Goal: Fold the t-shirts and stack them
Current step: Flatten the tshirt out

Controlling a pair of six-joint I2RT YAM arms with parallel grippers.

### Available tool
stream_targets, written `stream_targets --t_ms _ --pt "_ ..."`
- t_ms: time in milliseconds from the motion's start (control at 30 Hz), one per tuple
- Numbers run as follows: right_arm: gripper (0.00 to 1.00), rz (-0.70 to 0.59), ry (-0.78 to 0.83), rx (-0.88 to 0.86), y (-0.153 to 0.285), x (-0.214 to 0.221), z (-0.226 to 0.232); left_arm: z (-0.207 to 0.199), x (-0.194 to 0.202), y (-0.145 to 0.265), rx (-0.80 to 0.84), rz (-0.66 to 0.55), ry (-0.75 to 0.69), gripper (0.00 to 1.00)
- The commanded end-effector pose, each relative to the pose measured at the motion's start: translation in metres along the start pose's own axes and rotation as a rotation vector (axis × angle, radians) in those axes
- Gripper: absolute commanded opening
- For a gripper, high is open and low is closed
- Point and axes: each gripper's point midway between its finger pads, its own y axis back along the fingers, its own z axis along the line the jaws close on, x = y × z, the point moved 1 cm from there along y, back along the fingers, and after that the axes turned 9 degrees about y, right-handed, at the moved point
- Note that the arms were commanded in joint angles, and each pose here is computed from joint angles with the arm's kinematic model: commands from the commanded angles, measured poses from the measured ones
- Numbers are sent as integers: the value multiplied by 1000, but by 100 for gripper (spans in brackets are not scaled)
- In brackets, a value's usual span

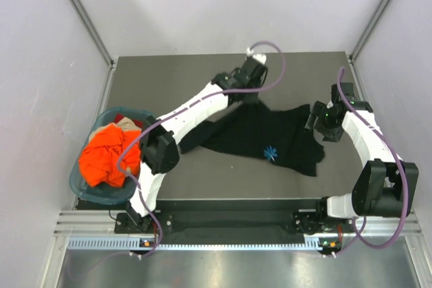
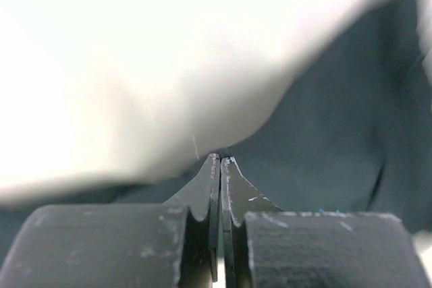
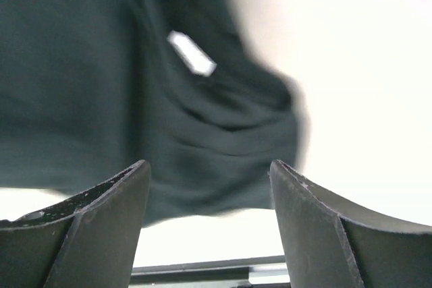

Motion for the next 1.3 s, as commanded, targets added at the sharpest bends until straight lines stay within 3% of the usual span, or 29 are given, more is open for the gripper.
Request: stream_targets --t_ms 0,33,67,100,133,200,333,467,500,567,600,667,800,933,1267 --pt "72 -14 33 9 13 -10 10 41 -108 2 -206 -311 -13 0" --pt "72 -7 32 8 13 -8 12 54 -111 -16 -255 -305 -4 1" --pt "72 3 37 5 14 -5 15 77 -131 -12 -283 -346 77 18" --pt "72 10 36 8 14 -3 14 85 -139 -12 -277 -363 114 41" --pt "72 14 69 -3 17 1 23 92 -148 -3 -275 -387 135 74" --pt "72 24 89 2 17 7 25 104 -147 0 -287 -382 114 82" --pt "71 57 135 -57 11 20 39 103 -124 24 -241 -299 89 83" --pt "65 106 195 -204 3 41 83 98 -73 38 -181 -172 126 71" --pt "63 112 205 -217 0 47 90 104 -45 34 -194 -107 119 67" --pt "60 118 192 -283 -4 56 119 96 -30 56 -138 -89 135 62" --pt "58 144 164 -301 -10 66 123 101 -3 54 -147 -31 128 58" --pt "51 115 76 -368 -15 66 146 97 10 75 -101 -25 159 55" --pt "50 118 -37 -374 -31 79 154 107 59 93 -85 52 221 50" --pt "46 104 -128 -334 -47 85 147 117 80 111 -88 53 257 50" --pt "39 147 -171 -264 -69 99 147 142 101 120 -211 70 295 53"
